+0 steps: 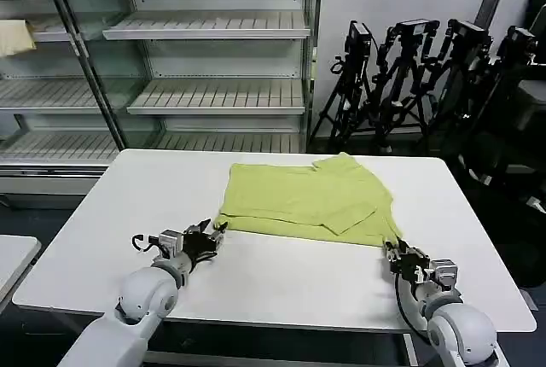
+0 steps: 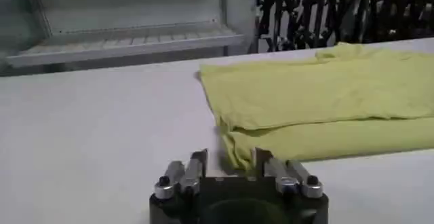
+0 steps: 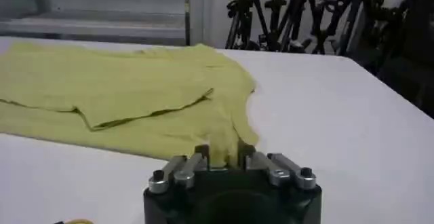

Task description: Fold and organize the clothes.

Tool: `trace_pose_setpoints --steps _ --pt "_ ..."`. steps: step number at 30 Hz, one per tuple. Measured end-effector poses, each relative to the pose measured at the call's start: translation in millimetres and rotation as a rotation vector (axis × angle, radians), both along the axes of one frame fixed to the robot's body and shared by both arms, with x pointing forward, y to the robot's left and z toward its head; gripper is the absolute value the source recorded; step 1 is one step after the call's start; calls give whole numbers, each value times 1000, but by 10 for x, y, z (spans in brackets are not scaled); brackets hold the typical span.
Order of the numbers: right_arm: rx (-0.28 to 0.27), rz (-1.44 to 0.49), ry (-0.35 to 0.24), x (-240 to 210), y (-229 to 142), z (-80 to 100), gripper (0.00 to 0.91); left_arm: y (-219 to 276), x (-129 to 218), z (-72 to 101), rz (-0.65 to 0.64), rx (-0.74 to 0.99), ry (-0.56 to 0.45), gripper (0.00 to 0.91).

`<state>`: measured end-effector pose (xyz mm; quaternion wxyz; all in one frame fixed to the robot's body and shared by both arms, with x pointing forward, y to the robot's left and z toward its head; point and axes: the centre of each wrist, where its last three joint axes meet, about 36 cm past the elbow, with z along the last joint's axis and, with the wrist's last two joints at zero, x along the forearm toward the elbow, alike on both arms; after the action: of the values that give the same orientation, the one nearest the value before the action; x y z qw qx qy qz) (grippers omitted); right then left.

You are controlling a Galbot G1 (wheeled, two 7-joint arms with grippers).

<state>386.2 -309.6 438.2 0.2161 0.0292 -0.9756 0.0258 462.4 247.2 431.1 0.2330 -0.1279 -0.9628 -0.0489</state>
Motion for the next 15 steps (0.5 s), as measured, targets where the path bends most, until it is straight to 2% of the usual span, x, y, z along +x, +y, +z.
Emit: trace_pose_setpoints --steps 10,15 --pt "3 9 1 -151 22 47 0 69 -61 -11 -6 9 7 10" --pt "6 23 3 -358 65 105 0 111 -282 29 -10 23 2 10"
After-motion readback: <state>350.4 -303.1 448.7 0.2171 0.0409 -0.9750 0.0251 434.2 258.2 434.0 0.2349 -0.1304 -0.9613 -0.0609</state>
